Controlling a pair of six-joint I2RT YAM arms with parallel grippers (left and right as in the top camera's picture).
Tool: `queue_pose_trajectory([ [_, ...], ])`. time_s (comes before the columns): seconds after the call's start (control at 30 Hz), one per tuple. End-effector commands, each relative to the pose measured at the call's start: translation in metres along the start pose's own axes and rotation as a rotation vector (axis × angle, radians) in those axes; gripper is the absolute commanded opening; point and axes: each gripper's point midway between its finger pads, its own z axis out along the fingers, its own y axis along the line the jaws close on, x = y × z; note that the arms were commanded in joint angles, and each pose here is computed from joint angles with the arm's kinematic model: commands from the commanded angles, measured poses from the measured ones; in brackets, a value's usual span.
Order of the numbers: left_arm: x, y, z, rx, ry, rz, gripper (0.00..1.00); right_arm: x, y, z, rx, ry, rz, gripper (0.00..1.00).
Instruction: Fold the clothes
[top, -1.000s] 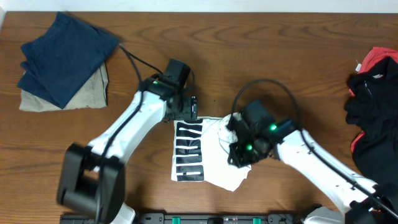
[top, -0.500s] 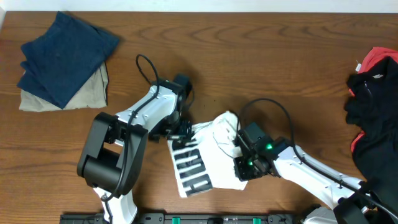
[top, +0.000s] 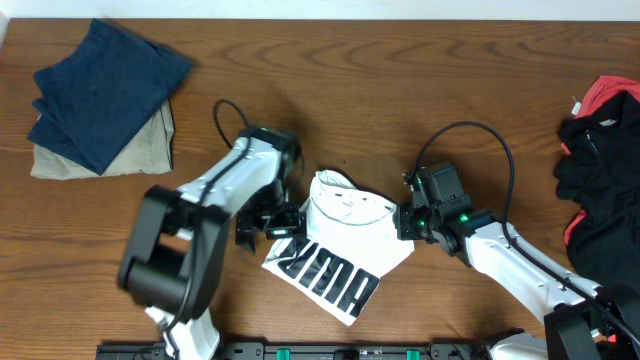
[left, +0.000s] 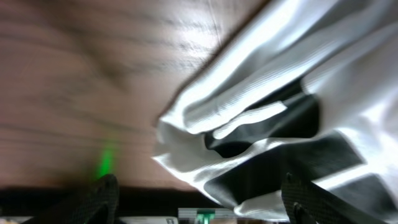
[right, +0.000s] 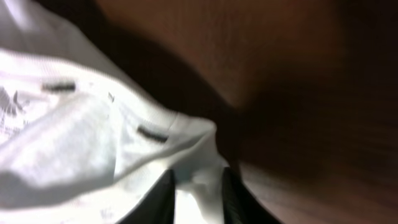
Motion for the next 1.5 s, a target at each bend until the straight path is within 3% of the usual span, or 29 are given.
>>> queue_pose_trajectory([
  [0.0,-0.030,0.004,-0.052,0.064,-0.249,0.014,0.87,0.002,0.003,-0.002,-0.020,0.022,-0.011,0.31],
  [0.1,-0.050,-0.015,-0.088,0.223,-0.426,0.212,0.98,0.006,0.001,-0.003,-0.013,0.037,-0.008,0.42],
  [0.17,-0.053,-0.029,-0.102,0.318,-0.481,0.350,0.98,0.006,0.001,-0.005,-0.011,0.035,-0.008,0.43],
  [0.3,-0.060,-0.044,-0.107,0.457,-0.493,0.450,0.98,-0.001,0.001,-0.016,-0.008,0.002,-0.005,0.45],
  [0.67,-0.074,-0.075,-0.050,0.695,-0.275,0.533,0.98,-0.006,-0.007,-0.050,0.038,-0.053,-0.003,0.49],
  [0.9,-0.052,-0.083,0.001,0.701,-0.037,0.481,0.98,0.002,-0.010,-0.050,0.049,-0.019,0.004,0.49],
  [1.1,-0.028,-0.096,0.028,0.668,0.033,0.532,0.98,0.002,-0.012,-0.050,0.059,-0.023,0.004,0.49],
  [1.17,-0.027,-0.099,0.029,0.665,0.029,0.548,0.83,0.002,-0.012,-0.050,0.060,-0.023,0.000,0.49],
  [1.3,-0.041,-0.093,0.031,0.615,-0.020,0.555,0.29,0.002,-0.013,-0.050,0.065,-0.020,-0.007,0.48],
  [1.37,-0.056,-0.081,0.032,0.535,-0.051,0.513,0.07,0.003,-0.014,-0.050,0.069,-0.018,-0.007,0.49],
  [1.47,-0.083,-0.062,0.022,0.425,-0.120,0.428,0.06,0.003,-0.014,-0.050,0.073,-0.019,-0.007,0.49],
])
